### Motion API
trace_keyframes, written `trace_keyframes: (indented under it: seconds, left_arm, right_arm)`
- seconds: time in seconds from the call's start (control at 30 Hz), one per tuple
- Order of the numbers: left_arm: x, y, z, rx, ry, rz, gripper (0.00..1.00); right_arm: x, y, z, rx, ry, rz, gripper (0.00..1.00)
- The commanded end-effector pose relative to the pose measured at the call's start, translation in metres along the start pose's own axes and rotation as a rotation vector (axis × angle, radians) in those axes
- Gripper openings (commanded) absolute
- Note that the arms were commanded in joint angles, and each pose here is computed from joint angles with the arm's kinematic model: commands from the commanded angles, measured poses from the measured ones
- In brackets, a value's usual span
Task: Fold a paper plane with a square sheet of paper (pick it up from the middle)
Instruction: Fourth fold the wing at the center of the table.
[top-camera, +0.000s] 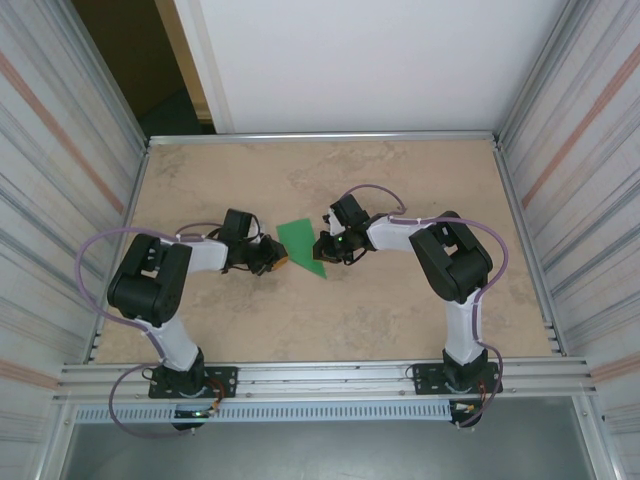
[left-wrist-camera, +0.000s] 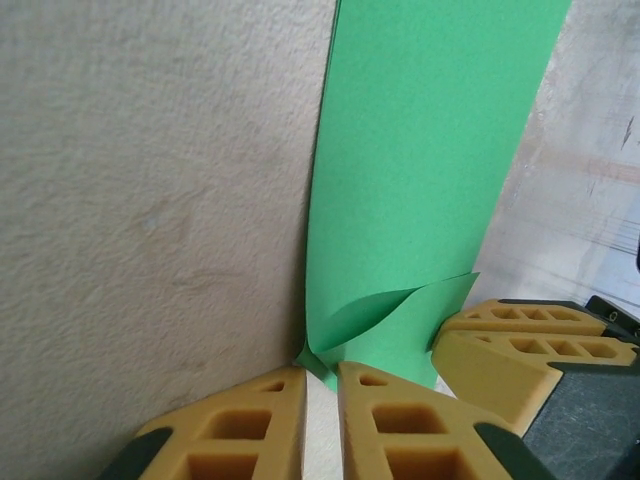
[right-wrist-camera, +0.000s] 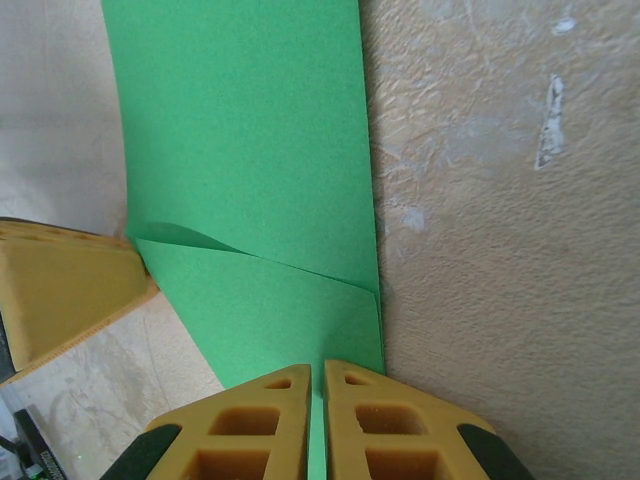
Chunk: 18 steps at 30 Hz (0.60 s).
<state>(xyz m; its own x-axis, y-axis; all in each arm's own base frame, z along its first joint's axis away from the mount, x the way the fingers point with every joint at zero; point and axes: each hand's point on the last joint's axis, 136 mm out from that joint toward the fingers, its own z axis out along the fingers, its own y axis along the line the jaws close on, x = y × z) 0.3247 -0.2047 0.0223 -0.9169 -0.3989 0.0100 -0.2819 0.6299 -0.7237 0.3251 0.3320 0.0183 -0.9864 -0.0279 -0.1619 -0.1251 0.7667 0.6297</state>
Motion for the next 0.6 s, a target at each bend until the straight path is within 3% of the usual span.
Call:
trace_keyframes:
  seconds: [0.0, 0.57]
  left_arm:
    - [-0.002, -0.008, 0.001, 0.016, 0.004, 0.014, 0.15]
    - [0.002, -0.012, -0.009, 0.022, -0.01, 0.001, 0.2]
  right_arm:
    - [0.015, -0.026, 0.009, 0.063, 0.045, 0.061, 0.13]
    - [0.016, -0.028, 0.011, 0.066, 0.048, 0.063, 0.13]
